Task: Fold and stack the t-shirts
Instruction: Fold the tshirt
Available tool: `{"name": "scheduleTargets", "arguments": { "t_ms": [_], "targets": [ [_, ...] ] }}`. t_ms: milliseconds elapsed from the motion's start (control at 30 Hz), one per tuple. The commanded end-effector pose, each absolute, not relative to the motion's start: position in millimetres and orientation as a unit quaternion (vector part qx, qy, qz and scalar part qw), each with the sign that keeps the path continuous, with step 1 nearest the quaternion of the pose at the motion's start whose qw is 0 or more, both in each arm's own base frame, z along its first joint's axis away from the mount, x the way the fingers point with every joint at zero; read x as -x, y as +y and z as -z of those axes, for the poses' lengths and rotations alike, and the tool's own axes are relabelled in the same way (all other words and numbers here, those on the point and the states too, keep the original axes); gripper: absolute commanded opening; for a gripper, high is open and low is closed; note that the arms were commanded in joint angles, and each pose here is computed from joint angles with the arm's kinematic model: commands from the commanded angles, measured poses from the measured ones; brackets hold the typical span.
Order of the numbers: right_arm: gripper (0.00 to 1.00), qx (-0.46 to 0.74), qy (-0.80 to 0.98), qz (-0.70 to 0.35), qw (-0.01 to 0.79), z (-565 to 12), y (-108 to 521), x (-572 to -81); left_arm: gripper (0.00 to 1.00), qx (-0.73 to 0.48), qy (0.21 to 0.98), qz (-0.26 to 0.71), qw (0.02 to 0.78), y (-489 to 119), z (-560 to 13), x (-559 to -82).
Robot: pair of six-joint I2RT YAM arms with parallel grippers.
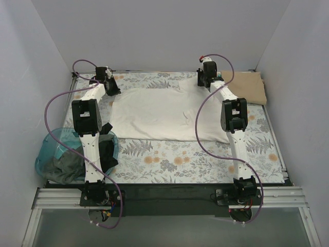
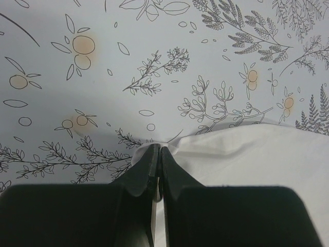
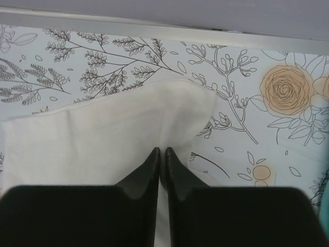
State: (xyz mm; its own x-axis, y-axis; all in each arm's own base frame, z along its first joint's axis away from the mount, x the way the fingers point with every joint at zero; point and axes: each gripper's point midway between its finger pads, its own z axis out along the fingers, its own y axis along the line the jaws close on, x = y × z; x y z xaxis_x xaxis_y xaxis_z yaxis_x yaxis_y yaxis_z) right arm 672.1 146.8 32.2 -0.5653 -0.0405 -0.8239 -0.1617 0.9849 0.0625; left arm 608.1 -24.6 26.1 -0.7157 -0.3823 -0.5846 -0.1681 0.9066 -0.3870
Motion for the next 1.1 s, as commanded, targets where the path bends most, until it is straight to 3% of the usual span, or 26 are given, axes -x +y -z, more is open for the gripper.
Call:
{"name": "scheduleTargets", "arguments": {
  "t_ms": [0, 367, 633, 1067],
  "targets": [
    [0.02, 0.100, 0.867, -0.099, 0.478, -61.4, 166.9, -664.8, 0.00, 0.144, 0.908, 0.151, 0.363, -25.0, -60.2, -606.0],
    [0.01, 0.150, 0.814, -0.113, 0.550, -156.4, 171.4, -649.5, 0.00, 0.153, 0.898, 0.162, 0.379, -26.7, -80.8, -598.5],
    [0.01, 0.197, 0.819, -0.113, 0.527, -136.8, 166.7, -597.7, 0.00, 0.167, 0.891, 0.167, 0.387, -27.5, -85.7, -579.5],
    [0.01, 0.217, 0.794, -0.099, 0.560, -170.9, 152.6, -546.9, 0.00, 0.195, 0.864, 0.168, 0.433, -23.6, -122.0, -561.1]
  ]
}}
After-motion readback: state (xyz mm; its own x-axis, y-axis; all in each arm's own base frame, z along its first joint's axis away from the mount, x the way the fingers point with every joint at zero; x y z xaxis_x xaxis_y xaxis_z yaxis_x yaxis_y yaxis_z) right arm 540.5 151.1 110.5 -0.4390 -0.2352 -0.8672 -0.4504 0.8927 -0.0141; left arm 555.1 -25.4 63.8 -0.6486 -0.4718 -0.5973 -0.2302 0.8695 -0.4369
